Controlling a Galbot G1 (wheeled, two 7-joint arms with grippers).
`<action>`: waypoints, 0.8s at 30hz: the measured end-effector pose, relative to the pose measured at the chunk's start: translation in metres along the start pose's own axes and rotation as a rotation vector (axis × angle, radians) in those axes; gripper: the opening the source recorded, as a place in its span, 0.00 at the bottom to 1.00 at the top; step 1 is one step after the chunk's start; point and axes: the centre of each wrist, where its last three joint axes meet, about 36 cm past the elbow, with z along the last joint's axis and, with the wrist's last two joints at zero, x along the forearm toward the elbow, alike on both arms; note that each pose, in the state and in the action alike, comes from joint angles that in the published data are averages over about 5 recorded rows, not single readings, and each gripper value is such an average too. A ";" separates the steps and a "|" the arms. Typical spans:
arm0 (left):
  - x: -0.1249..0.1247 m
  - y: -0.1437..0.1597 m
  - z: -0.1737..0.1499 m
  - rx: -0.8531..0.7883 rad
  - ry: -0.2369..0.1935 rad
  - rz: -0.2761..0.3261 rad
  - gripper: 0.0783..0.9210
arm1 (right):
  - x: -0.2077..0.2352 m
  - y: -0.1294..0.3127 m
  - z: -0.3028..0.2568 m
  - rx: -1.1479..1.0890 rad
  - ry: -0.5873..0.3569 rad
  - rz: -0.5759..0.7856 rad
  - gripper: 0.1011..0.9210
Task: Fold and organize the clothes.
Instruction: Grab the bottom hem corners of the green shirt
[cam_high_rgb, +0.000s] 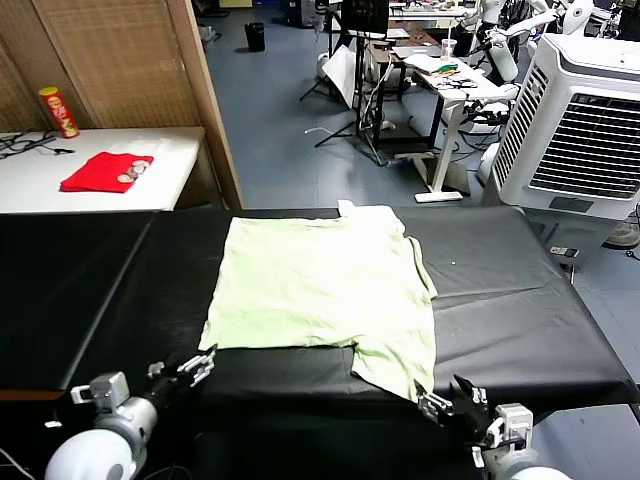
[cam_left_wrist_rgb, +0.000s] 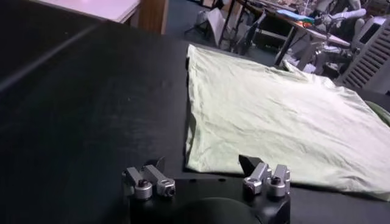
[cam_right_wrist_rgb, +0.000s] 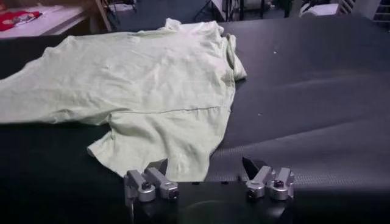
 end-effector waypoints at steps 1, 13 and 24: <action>-0.001 0.000 0.000 -0.003 0.001 0.002 0.85 | 0.000 0.000 0.000 0.001 0.000 0.000 0.85; -0.022 0.003 0.011 -0.010 -0.004 -0.023 0.83 | -0.007 0.003 0.009 0.004 0.002 0.005 0.77; -0.028 0.008 0.019 -0.018 0.002 -0.029 0.25 | -0.009 0.006 0.014 0.004 -0.002 0.006 0.16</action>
